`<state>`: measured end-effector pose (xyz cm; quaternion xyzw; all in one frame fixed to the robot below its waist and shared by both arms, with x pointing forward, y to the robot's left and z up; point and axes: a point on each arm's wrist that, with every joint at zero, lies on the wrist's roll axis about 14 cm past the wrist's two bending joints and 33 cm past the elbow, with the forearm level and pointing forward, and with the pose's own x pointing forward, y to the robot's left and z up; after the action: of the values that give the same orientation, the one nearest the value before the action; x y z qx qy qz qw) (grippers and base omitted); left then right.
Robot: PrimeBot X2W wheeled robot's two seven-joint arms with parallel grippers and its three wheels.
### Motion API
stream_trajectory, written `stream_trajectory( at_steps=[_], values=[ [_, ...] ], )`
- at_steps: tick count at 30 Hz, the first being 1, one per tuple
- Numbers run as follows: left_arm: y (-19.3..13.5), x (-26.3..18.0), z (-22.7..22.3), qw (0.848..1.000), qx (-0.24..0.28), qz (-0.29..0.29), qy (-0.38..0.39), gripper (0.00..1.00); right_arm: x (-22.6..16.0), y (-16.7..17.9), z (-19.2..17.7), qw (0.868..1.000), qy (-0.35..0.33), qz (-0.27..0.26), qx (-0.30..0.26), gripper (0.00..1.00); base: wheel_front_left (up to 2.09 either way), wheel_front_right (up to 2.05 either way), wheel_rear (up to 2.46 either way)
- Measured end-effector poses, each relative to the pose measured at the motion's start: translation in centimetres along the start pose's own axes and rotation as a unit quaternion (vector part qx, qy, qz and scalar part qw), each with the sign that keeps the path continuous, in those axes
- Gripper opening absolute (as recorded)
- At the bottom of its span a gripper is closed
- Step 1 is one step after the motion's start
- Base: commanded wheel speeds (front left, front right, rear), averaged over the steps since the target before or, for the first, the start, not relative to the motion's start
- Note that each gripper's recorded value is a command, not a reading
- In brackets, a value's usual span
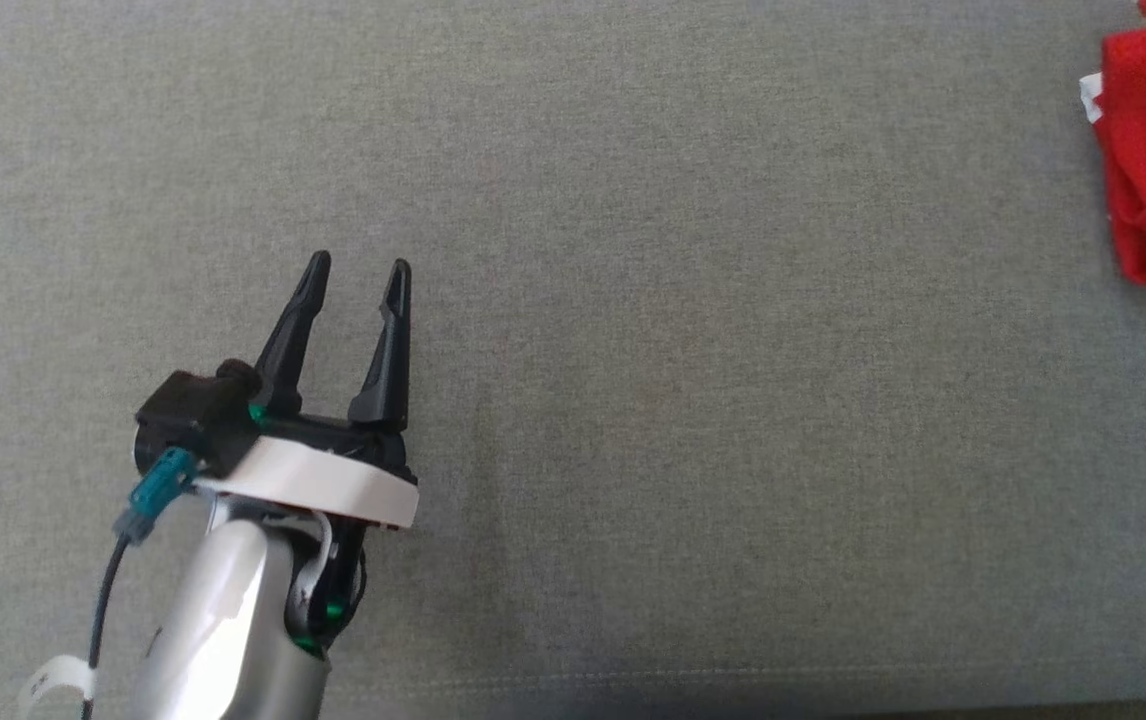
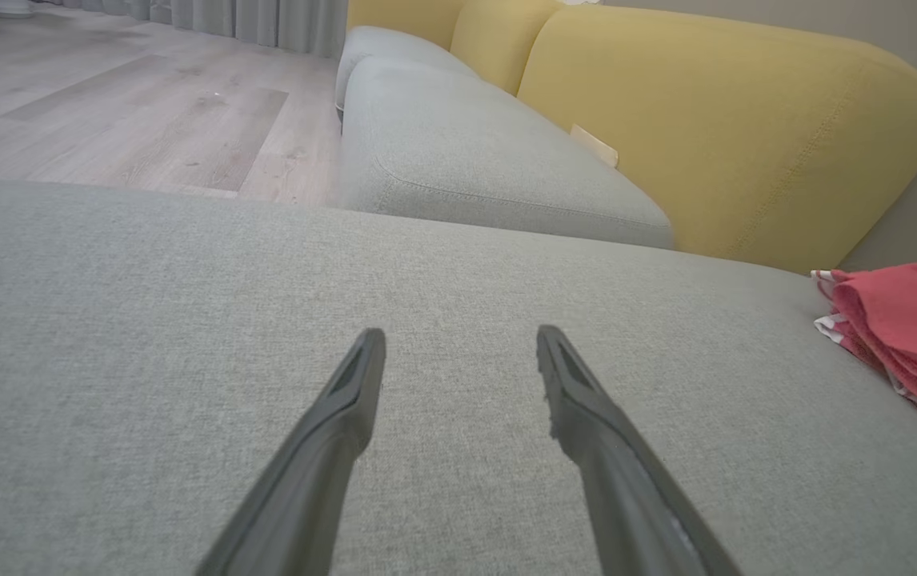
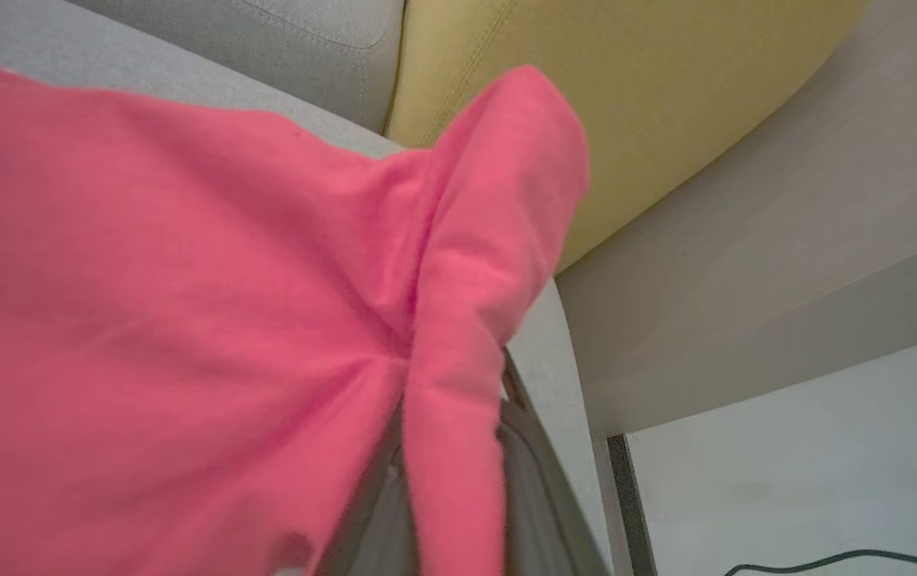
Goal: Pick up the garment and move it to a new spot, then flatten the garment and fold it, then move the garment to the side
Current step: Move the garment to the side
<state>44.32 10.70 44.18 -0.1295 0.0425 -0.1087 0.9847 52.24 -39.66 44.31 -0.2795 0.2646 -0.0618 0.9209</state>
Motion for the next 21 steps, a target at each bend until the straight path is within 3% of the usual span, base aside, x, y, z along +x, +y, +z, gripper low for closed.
stream_trajectory(
  at_steps=[2,3,4,10,15,17,18,21],
  values=[
    [0.2,0.1,-0.2,1.0,0.0,0.002,0.002,1.0,0.2,0.3,-0.8,1.0,0.014,-0.002,0.011,0.0,0.0,0.0,0.0],
    [0.2,0.1,-0.3,1.0,0.0,0.003,0.003,1.0,0.2,0.5,-1.0,1.0,0.018,-0.002,0.012,0.84,0.0,0.0,0.0],
    [0.3,0.1,-0.3,1.0,0.0,0.004,0.003,1.0,0.3,0.6,-1.1,1.0,0.018,-0.004,0.019,1.0,0.0,0.0,0.0],
    [0.1,0.3,0.4,1.0,0.002,0.0,-0.005,1.0,0.0,0.0,1.0,0.999,-0.013,-0.021,0.034,1.0,0.0,0.0,0.0],
    [-0.4,0.1,1.6,1.0,0.005,-0.004,-0.019,1.0,-1.3,0.4,5.5,0.995,-0.088,-0.029,0.044,1.0,0.0,0.0,0.0],
    [-0.7,0.0,2.3,1.0,0.006,-0.008,-0.028,1.0,-2.2,1.7,8.0,0.99,-0.13,-0.019,0.06,1.0,0.0,0.0,0.0],
    [-1.1,-0.2,3.2,0.999,0.008,-0.012,-0.039,1.0,-3.5,3.1,10.7,0.982,-0.173,-0.007,0.077,1.0,0.0,0.0,0.0],
    [-1.7,-0.7,4.6,0.998,0.011,-0.016,-0.057,1.0,-6.1,5.0,14.4,0.966,-0.234,0.015,0.112,1.0,0.0,0.0,0.0]
  ],
)
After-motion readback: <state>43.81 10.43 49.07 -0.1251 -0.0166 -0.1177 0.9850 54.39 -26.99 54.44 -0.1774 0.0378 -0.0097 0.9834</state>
